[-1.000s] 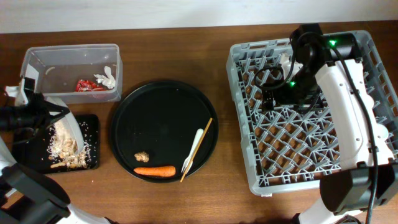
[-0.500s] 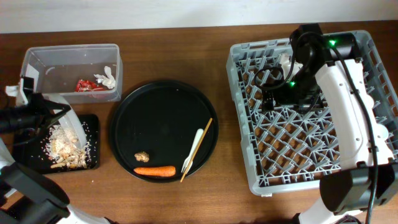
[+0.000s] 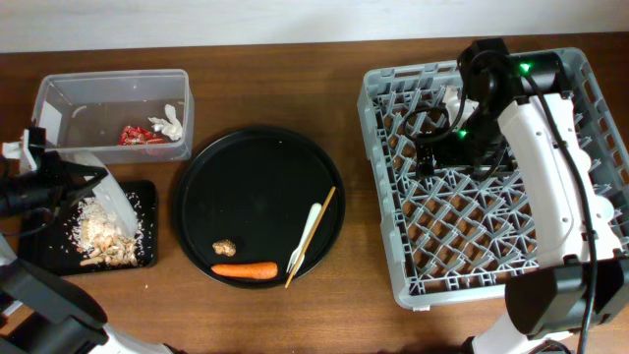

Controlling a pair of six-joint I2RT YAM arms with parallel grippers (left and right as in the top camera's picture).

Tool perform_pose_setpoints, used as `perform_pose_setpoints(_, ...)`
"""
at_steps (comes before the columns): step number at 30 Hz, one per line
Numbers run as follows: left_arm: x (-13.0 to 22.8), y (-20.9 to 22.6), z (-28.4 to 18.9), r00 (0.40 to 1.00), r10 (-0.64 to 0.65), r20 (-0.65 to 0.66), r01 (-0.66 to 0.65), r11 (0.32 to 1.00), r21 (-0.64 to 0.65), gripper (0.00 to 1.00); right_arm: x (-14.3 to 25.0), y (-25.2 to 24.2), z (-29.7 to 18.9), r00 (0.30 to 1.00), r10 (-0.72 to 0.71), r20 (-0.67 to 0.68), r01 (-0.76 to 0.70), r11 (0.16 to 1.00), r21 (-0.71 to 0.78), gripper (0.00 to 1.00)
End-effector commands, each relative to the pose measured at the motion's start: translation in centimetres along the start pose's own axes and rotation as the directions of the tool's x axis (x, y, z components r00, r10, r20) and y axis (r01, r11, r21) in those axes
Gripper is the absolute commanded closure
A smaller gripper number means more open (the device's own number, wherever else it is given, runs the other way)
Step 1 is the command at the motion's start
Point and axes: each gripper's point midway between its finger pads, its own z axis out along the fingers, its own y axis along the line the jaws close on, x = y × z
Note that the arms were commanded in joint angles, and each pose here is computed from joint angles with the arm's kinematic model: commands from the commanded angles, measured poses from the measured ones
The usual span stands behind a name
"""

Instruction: Sort waste into correct bins and load items into the dishwasher rack

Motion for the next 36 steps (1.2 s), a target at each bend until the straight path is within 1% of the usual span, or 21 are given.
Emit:
perform_pose_setpoints(1,-0.3,-0.6,-0.4,1.000,0.019,0.019,-0.020,0.999,0.042,1.00,0.0,-0.3,0.0,1.000,-0.005,-0.002,0.005,1.000,0.013,0.01)
perform_pose_setpoints(2,-0.8,-0.2,-0.3,0.998,0.056,0.035,-0.057,0.998,0.019,1.00,0.0,-0.3,0.0,1.000,-0.005,-0.001,0.005,1.000,0.013,0.01)
perform_pose_setpoints(3,-0.7,0.0,-0.2,0.999,-0.032,0.025,0.032,0.999,0.024,1.00,0.0,-0.3,0.0,1.000,-0.005,-0.001,0.005,1.000,0.013,0.01)
perform_pose_setpoints(5,-0.7,-0.6,-0.3,0.998,0.060,0.036,-0.062,0.997,0.052,1.00,0.0,-0.3,0.0,1.000,-0.005,-0.004,0.005,1.000,0.013,0.01)
perform_pose_setpoints(6,-0.8,0.2,-0.2,1.000,-0.011,0.026,0.010,1.000,0.022,1.00,0.0,-0.3,0.0,1.000,-0.005,-0.004,0.005,1.000,0.013,0.01)
perform_pose_setpoints(7,-0.2,-0.2,-0.2,1.000,-0.029,0.009,0.029,0.999,0.042,1.00,0.0,-0.3,0.0,1.000,-0.005,-0.004,0.005,1.000,0.013,0.01)
perform_pose_setpoints(8,-0.6,-0.2,-0.2,0.999,0.049,0.023,-0.050,0.998,0.042,1.00,0.0,-0.3,0.0,1.000,-0.005,-0.004,0.005,1.000,0.013,0.01)
perform_pose_setpoints(9,-0.6,0.1,-0.1,1.000,0.005,0.019,-0.006,0.999,0.034,1.00,0.0,-0.3,0.0,1.000,-0.005,-0.004,0.005,1.000,0.013,0.01)
perform_pose_setpoints(10,0.0,-0.7,-0.1,1.000,-0.013,0.003,0.012,0.997,0.079,1.00,0.1,-0.3,0.0,1.000,-0.005,-0.005,0.005,1.000,0.013,0.01)
perform_pose_setpoints(11,-0.2,-1.1,-0.2,0.998,0.067,0.020,-0.069,0.992,0.101,1.00,0.1,-0.3,0.0,1.000,-0.004,-0.007,0.004,1.000,0.013,0.01)
perform_pose_setpoints(13,-0.1,-0.7,-0.1,1.000,-0.004,0.005,0.004,0.996,0.087,1.00,0.1,-0.3,0.0,1.000,-0.004,-0.007,0.004,1.000,0.013,0.01)
perform_pose_setpoints(14,-0.3,-0.5,0.0,0.999,0.048,0.012,-0.049,0.996,0.076,1.00,0.2,-0.3,0.0,1.000,-0.004,-0.009,0.004,1.000,0.013,0.01)
perform_pose_setpoints(18,0.2,-0.6,0.1,1.000,0.008,-0.010,-0.007,0.997,0.078,1.00,0.1,-0.3,0.0,1.000,-0.004,-0.008,0.004,1.000,0.013,0.01)
perform_pose_setpoints(21,1.4,-3.8,1.2,0.993,0.114,-0.042,-0.105,0.980,0.172,1.00,0.1,-0.3,0.0,1.000,-0.004,-0.008,0.004,1.000,0.013,0.01)
perform_pose_setpoints(23,2.4,-5.7,2.4,0.981,0.179,-0.078,-0.161,0.968,0.193,1.00,0.1,-0.3,0.0,1.000,-0.004,-0.008,0.004,1.000,0.013,0.01)
perform_pose_setpoints(25,4.4,-8.6,5.0,0.940,0.306,-0.150,-0.272,0.940,0.207,1.00,0.1,-0.3,0.0,1.000,-0.004,-0.008,0.004,1.000,0.013,0.02)
perform_pose_setpoints(27,6.0,-9.7,7.3,0.893,0.387,-0.229,-0.352,0.918,0.181,1.00,0.2,-0.3,0.0,1.000,-0.004,-0.009,0.004,1.000,0.013,0.01)
perform_pose_setpoints(29,7.2,-10.1,9.7,0.856,0.418,-0.305,-0.398,0.909,0.126,1.00,0.2,-0.3,0.0,1.000,-0.004,-0.009,0.004,1.000,0.013,0.01)
perform_pose_setpoints(31,8.4,-9.9,13.0,0.813,0.431,-0.392,-0.474,0.880,-0.016,1.00,0.2,-0.3,0.0,1.000,-0.004,-0.009,0.004,1.000,0.012,0.01)
perform_pose_setpoints(33,9.4,-10.4,15.6,0.771,0.462,-0.438,-0.555,0.825,-0.107,1.00,0.2,-0.3,0.0,1.000,-0.004,-0.009,0.004,1.000,0.013,0.01)
perform_pose_setpoints(36,11.0,-11.1,19.3,0.737,0.482,-0.473,-0.632,0.740,-0.231,1.00,0.2,-0.3,0.0,1.000,-0.004,-0.009,0.004,1.000,0.012,0.01)
